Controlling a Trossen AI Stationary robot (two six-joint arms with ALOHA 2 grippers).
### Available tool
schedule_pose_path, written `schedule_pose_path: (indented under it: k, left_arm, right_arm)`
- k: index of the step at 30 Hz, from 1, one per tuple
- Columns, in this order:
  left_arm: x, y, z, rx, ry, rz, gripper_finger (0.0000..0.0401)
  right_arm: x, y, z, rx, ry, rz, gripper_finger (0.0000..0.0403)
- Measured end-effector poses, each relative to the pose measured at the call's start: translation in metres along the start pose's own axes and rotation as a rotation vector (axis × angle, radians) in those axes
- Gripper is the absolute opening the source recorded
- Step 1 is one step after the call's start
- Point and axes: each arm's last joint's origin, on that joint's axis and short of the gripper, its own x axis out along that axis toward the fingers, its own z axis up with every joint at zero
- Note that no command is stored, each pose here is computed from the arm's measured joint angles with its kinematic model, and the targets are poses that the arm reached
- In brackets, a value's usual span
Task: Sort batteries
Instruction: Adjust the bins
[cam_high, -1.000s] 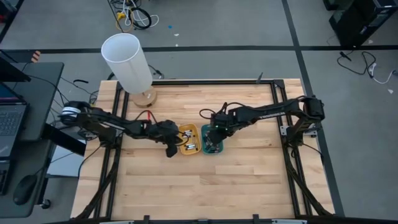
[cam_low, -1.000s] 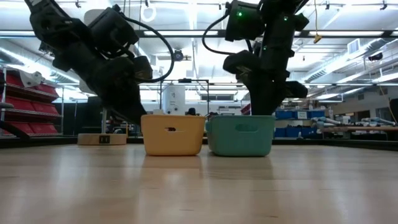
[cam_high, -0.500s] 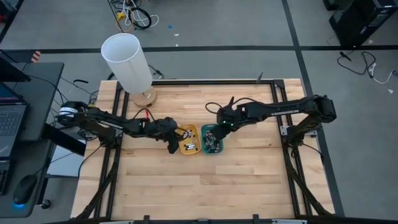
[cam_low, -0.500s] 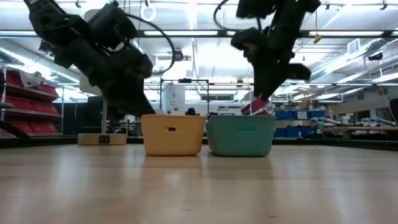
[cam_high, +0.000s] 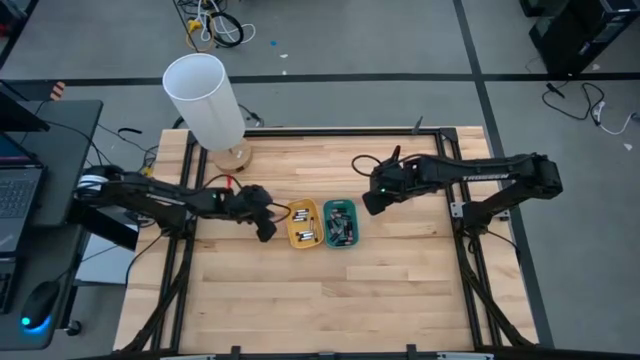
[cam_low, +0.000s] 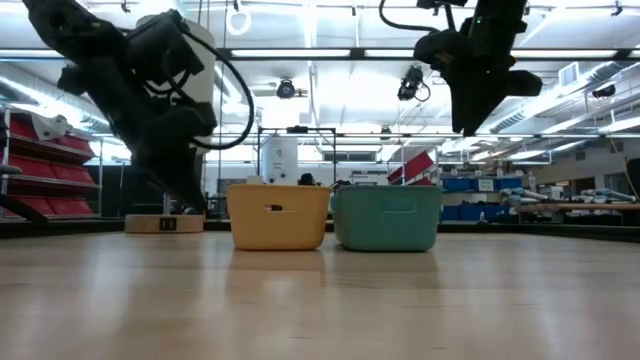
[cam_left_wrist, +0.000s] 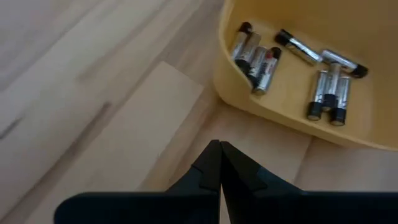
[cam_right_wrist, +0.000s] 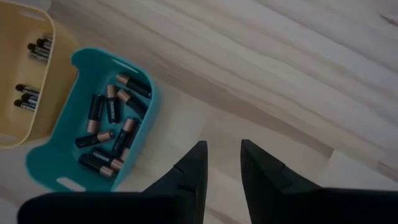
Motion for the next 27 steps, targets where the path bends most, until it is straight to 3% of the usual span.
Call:
schedule_pose_path:
  k: [15,27]
  left_arm:
    - [0.034,-0.005,0.005,0.026,-0.130,-0.086,0.0015]
    - [0.037,-0.005,0.013,0.013,-0.133,-0.127,0.0015]
  right_arm:
    - [0.000,0.001,0.002,0.006,0.002,0.027,0.0081]
    - [0.000,0.001,0.002,0.000,-0.003,0.020,0.0081]
